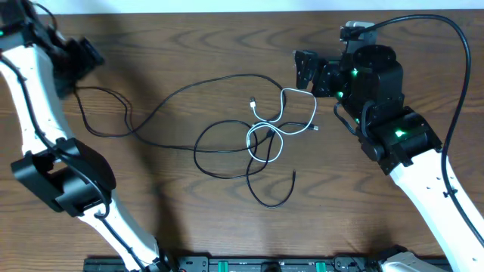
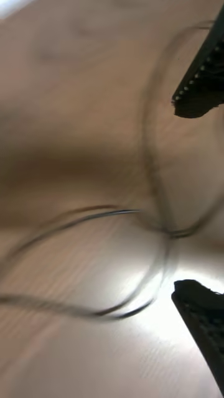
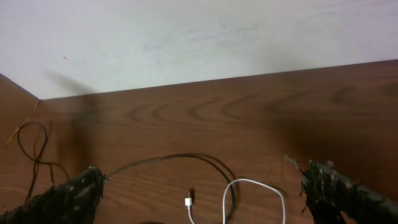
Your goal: Untangle cables
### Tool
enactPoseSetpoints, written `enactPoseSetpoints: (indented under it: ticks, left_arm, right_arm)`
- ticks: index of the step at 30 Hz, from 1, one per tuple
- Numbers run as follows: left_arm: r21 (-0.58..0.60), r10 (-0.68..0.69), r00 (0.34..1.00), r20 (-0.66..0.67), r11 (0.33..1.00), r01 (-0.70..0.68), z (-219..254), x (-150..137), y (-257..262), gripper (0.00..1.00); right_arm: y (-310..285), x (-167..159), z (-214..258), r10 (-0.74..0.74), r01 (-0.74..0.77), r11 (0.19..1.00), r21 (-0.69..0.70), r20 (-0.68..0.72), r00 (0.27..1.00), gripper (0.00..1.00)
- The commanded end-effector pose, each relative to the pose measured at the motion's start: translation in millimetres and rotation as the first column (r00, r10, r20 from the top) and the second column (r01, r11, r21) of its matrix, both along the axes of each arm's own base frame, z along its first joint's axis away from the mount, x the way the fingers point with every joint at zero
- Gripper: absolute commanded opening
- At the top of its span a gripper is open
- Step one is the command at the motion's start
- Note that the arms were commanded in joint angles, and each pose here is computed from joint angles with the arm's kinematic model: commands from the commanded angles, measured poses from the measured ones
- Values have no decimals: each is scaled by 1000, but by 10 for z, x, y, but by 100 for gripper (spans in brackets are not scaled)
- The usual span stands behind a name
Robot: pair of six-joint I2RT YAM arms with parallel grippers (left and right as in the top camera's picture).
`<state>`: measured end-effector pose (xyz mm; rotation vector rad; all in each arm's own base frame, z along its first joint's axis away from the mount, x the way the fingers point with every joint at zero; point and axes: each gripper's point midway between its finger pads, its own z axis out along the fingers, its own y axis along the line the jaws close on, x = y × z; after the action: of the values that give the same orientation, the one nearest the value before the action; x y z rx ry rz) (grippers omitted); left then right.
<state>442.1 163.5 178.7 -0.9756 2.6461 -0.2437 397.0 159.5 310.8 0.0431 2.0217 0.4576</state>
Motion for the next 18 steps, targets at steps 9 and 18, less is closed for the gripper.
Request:
enactPoseSetpoints:
  ticks: [9,18]
  left_arm:
    - [-84,-74,949,-306,995,50,-967,-415,-862,98]
    - [3,-18,917,-397,1000,20,-1291,-612,-908,98]
  right_arm:
    - [121,-37,6,76,-76,997,13,-10,997,99]
    - [114,-55,-38,76,-76,997,7,-28,997,99]
